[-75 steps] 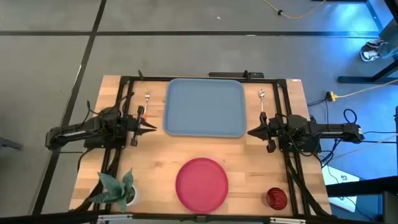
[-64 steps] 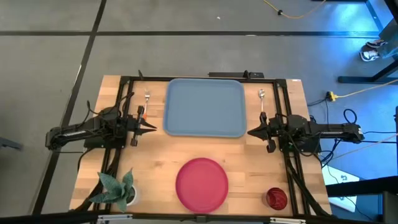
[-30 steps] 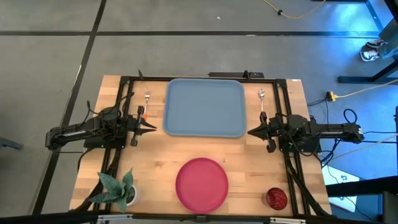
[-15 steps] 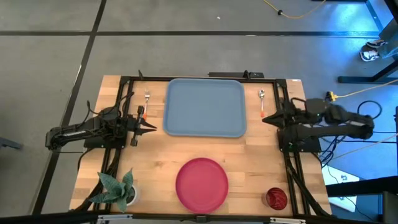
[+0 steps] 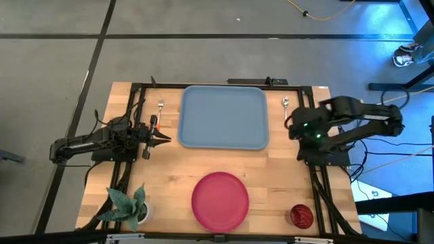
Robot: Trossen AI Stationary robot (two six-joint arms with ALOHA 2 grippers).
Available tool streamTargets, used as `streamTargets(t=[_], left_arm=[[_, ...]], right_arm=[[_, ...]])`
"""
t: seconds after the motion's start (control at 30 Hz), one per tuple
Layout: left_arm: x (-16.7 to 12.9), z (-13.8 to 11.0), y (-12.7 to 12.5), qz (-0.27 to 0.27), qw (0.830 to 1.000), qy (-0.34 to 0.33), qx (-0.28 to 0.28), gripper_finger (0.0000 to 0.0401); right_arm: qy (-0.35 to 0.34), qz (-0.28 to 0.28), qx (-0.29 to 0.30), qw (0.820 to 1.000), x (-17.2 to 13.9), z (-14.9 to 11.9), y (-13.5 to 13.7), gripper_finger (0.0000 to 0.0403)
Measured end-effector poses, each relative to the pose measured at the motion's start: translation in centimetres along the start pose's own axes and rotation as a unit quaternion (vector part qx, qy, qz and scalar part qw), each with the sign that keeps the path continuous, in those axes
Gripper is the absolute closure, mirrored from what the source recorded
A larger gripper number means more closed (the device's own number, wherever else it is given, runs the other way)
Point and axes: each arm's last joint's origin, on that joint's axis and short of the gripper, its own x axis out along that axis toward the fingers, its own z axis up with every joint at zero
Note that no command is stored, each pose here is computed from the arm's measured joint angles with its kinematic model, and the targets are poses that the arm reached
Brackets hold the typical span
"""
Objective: Pick and place plate/cup/fork/spoon on tray
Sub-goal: Put the pink plate on the middle of the blue serving tray
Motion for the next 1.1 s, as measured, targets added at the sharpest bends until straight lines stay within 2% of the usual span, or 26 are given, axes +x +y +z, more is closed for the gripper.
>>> streamTargets(t=[0.1,0.2,0.33,0.57,0.77,0.93,1.1], left_arm=[[0.0,0.0,0.0,0.000,1.000,-0.001,0.000,0.0371],[0.0,0.0,0.0,0.000,1.000,-0.001,0.000,0.0371],[0.0,0.1,0.0,0.000,1.000,-0.005,-0.018,0.0371],[-0.3,1.2,0.0,0.001,0.998,-0.014,-0.060,0.0371],[-1.1,3.8,0.0,0.020,0.996,0.014,-0.083,0.0371],[-1.0,5.9,0.1,0.026,0.989,0.084,-0.122,0.0371],[-0.2,8.8,0.5,0.020,0.982,0.127,-0.138,0.0371]], right_arm=[[0.040,-0.012,0.054,0.998,0.9,0.9,0.2,0.0397],[0.061,0.006,0.074,0.995,1.5,1.5,0.3,0.0397],[0.064,0.024,0.069,0.995,2.0,2.3,0.5,0.0397],[0.026,0.046,0.042,0.998,2.2,3.5,0.9,0.0397],[0.006,0.057,0.033,0.998,2.2,3.9,1.2,0.0397],[-0.016,0.044,0.068,0.997,2.2,4.3,1.2,0.0397],[-0.019,0.041,0.060,0.997,2.2,4.3,1.2,0.0397]])
